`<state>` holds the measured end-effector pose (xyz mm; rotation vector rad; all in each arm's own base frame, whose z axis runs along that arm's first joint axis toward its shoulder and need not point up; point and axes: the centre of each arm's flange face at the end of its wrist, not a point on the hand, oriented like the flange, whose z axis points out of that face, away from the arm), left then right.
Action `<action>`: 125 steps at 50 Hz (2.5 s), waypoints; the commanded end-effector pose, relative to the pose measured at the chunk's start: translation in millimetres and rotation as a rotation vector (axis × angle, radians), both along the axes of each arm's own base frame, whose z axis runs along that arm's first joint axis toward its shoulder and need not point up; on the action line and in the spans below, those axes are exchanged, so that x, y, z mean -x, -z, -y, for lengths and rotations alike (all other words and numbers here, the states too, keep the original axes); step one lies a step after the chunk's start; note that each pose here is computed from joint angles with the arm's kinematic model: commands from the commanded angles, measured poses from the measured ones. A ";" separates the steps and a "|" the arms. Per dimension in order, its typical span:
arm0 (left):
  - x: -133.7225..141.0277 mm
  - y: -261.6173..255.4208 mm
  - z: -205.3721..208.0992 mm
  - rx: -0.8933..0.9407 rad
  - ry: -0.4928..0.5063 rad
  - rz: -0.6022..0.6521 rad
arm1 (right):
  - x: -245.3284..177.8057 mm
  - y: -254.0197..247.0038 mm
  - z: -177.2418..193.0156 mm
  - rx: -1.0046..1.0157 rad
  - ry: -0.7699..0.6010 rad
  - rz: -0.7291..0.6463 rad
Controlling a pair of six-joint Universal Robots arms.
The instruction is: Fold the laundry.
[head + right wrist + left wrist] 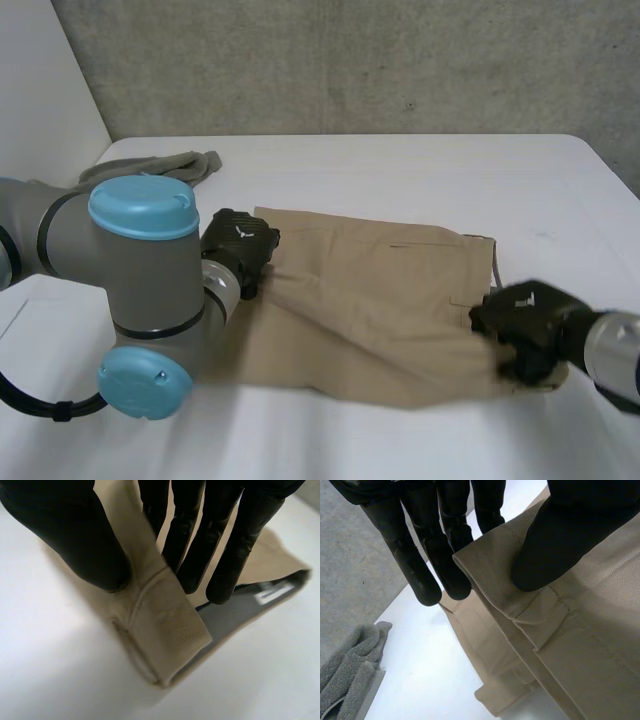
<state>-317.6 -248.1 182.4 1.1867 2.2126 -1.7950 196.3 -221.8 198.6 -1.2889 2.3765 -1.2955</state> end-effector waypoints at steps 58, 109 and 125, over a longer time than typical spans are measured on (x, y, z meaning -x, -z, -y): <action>-3.3 7.0 19.7 0.230 -0.008 -0.309 | -25.6 45.1 89.4 0.256 0.278 0.114; -10.7 -19.7 4.9 0.265 -0.008 -0.339 | -165.0 -8.8 12.9 0.763 -0.532 -0.122; -2.8 -53.9 22.3 0.321 -0.038 -0.475 | -176.0 -18.9 10.1 0.504 -0.349 0.185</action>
